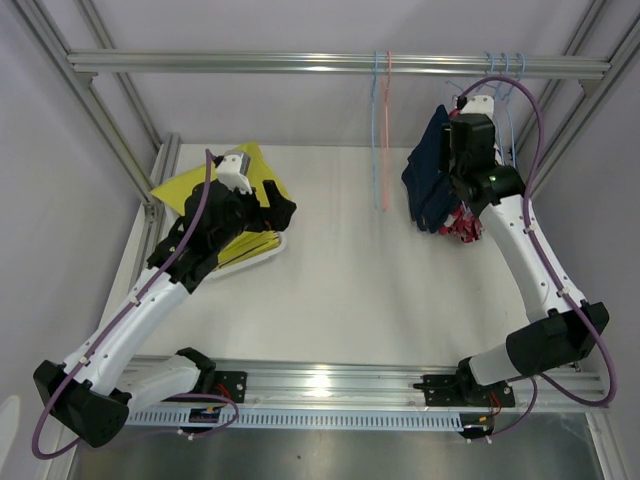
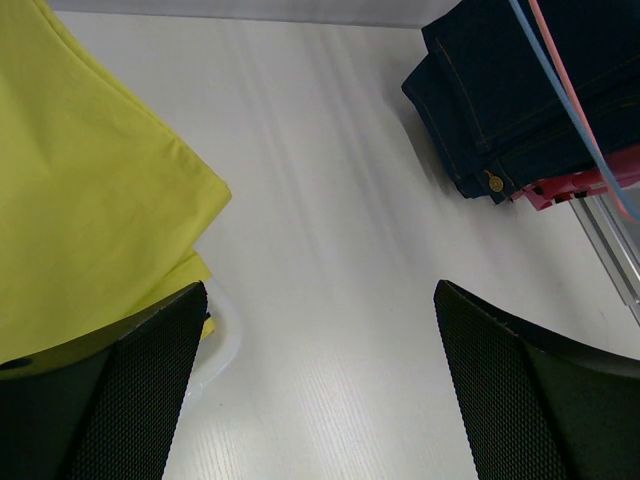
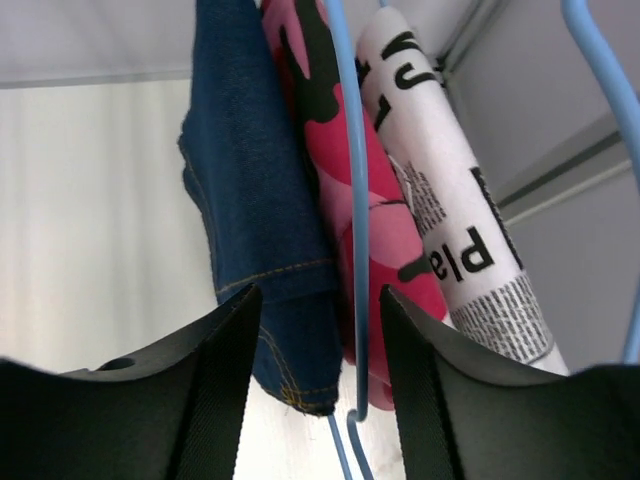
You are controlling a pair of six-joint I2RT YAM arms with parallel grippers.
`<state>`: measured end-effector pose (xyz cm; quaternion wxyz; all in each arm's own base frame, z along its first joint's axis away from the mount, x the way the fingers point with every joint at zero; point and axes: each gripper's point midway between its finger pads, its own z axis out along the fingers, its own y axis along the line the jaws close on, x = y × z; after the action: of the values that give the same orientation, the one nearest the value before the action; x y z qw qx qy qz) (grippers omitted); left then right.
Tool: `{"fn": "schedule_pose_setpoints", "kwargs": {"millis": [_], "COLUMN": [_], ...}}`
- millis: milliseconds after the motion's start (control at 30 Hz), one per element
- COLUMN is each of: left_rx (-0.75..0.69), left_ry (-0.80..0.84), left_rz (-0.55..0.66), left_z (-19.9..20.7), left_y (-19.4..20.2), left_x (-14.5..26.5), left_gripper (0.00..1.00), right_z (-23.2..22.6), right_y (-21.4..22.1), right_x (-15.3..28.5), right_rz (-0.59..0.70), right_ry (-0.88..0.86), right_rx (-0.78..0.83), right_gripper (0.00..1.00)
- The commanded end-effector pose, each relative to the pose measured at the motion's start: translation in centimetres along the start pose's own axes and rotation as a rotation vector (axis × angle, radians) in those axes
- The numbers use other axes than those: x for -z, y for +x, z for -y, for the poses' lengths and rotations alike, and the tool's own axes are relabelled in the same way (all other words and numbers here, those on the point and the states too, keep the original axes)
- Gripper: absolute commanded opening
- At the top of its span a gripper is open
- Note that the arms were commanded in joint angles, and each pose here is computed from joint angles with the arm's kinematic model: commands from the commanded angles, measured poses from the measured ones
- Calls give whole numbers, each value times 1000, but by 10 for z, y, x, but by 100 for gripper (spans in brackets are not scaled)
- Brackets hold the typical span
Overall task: Remove the trousers from the hanger
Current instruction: Pick up the hanger from the clothesline.
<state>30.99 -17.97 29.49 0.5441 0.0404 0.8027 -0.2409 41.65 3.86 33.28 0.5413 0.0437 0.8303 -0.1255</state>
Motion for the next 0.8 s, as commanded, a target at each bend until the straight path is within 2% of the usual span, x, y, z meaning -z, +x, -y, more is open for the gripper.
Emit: {"fn": "schedule_pose_setpoints", "kwargs": {"millis": [0, 267, 433, 767], "left_rx": [6, 14, 13, 15], "left_ry": [30, 51, 53, 55], "left_rz": [52, 46, 42, 41], "left_z": [8, 10, 10, 10], "left_y": [-22, -22, -21, -21], "left_x": [7, 7, 6, 6], "left_gripper": [99, 99, 99, 100], "right_z": [-10, -22, -30, -46], "right_y": [-34, -46, -43, -32], "right_x": [9, 31, 41, 34], "right_rz": [108, 191, 196, 204], "right_ry": [-122, -365, -481, -693], "right_rx": [-79, -211, -265, -418], "right_gripper": [52, 48, 47, 45]}}
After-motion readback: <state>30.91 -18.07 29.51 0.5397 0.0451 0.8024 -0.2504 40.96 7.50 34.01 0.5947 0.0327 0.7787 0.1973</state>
